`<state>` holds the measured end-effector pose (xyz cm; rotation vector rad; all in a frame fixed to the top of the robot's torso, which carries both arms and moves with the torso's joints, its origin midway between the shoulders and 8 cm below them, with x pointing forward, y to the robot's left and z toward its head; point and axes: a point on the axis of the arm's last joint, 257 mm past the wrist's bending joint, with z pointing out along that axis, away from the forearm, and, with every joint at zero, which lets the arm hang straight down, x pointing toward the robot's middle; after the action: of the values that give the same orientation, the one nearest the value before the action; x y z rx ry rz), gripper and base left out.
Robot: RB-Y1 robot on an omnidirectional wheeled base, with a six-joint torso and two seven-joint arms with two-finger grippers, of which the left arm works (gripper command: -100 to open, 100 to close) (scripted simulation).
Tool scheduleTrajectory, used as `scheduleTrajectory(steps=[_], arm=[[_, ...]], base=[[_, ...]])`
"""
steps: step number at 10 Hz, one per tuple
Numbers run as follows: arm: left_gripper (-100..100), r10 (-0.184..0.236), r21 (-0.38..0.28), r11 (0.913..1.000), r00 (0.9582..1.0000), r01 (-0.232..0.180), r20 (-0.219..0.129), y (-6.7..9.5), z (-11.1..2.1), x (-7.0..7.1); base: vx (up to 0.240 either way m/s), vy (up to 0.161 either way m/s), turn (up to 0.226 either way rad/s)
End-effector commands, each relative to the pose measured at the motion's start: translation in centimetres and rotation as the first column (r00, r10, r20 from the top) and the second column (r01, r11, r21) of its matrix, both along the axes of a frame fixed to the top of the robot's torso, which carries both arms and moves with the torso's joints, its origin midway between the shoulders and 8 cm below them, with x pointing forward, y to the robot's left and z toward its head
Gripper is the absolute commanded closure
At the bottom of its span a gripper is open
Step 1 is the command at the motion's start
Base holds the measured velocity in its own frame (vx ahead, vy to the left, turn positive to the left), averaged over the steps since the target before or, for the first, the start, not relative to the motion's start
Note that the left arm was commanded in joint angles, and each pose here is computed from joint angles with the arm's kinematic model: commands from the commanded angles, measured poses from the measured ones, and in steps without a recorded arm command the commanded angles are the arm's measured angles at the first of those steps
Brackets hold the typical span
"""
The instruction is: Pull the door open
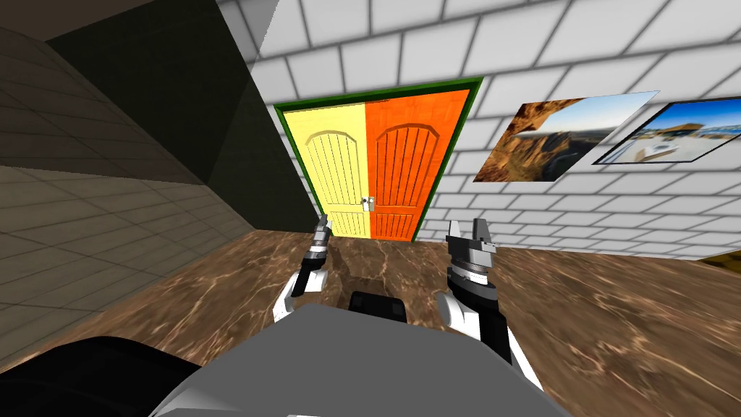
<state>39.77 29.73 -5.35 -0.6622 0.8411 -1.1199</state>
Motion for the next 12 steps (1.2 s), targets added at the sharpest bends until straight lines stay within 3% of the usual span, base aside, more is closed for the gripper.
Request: scheduleTrajectory(steps=[1, 7, 12], arm=[[-100, -0.002, -0.010, 1.0000, 0.9999, 0.002, -0.017, 0.1, -1.0, 0.4], [-100, -0.013, -0.052, 0.9986, 0.9955, 0.008, -0.094, 0.9, -4.5, 2.6], [-100, -0.022, -0.091, 0.9958, 0.9866, 0.007, -0.161, 1.7, -7.7, 4.4]], base=[[0.122, -0.008, -0.019], [0.092, -0.004, -0.024], [0.100, -0.006, -0.028]])
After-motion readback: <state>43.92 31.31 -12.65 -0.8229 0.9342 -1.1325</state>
